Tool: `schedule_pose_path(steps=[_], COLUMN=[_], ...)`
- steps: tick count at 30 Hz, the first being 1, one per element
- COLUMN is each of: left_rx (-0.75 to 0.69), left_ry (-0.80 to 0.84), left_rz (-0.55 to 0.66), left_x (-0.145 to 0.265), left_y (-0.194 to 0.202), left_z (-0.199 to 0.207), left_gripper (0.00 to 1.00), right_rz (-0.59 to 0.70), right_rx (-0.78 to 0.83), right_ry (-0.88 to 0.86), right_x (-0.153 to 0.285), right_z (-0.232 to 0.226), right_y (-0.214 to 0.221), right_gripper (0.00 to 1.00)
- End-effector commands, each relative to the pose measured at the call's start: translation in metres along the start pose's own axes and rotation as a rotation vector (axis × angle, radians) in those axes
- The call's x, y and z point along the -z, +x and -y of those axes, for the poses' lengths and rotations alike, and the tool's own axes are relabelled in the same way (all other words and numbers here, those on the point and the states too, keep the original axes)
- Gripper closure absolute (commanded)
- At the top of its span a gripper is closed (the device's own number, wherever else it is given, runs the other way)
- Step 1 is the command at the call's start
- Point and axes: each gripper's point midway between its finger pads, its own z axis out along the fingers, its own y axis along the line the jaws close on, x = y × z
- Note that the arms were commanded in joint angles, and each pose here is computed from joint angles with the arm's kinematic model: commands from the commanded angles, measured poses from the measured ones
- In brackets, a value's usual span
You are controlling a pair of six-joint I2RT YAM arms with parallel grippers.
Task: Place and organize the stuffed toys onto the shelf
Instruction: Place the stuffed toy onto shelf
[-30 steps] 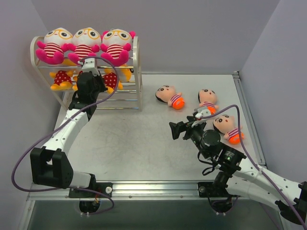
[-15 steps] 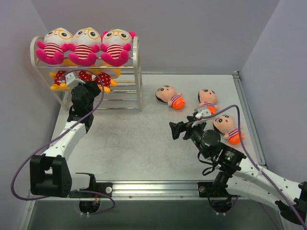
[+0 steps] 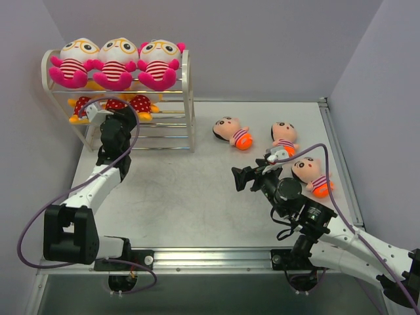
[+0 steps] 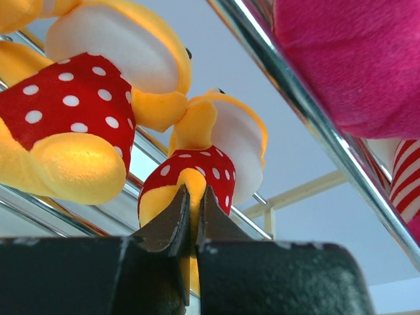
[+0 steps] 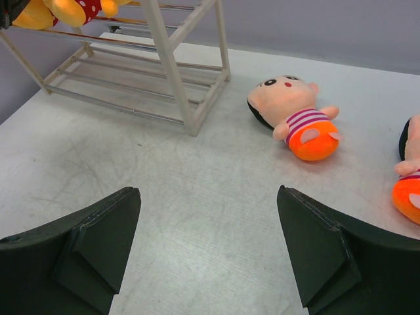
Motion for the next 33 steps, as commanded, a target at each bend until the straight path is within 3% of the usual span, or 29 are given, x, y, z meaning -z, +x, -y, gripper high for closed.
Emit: schedule_pose_path(steps=[1,18,33], left_rx=[0.077,0.106,0.064], left_ry=[0.056,0.009,-0.045], left_rz=[0.058,0.018,0.004], left_x=[-0.004,-0.004,0.011], left_y=[-0.009,0.024,0.027], left_z=[0.018,0.005,-0.009], left_gripper=[0.98,0.96,0.68], right_rz=[0.037,0.034,0.028], right_rx=[-0.021,-0.020,-0.018], right_ry=[0.017,0.019,0.014], right_x=[0.001,0.000,-0.001], right_z=[0.004,0.004,0.003], right_y=[-0.010,-0.008,-0.006], right_gripper=[0.12,0.12,0.12])
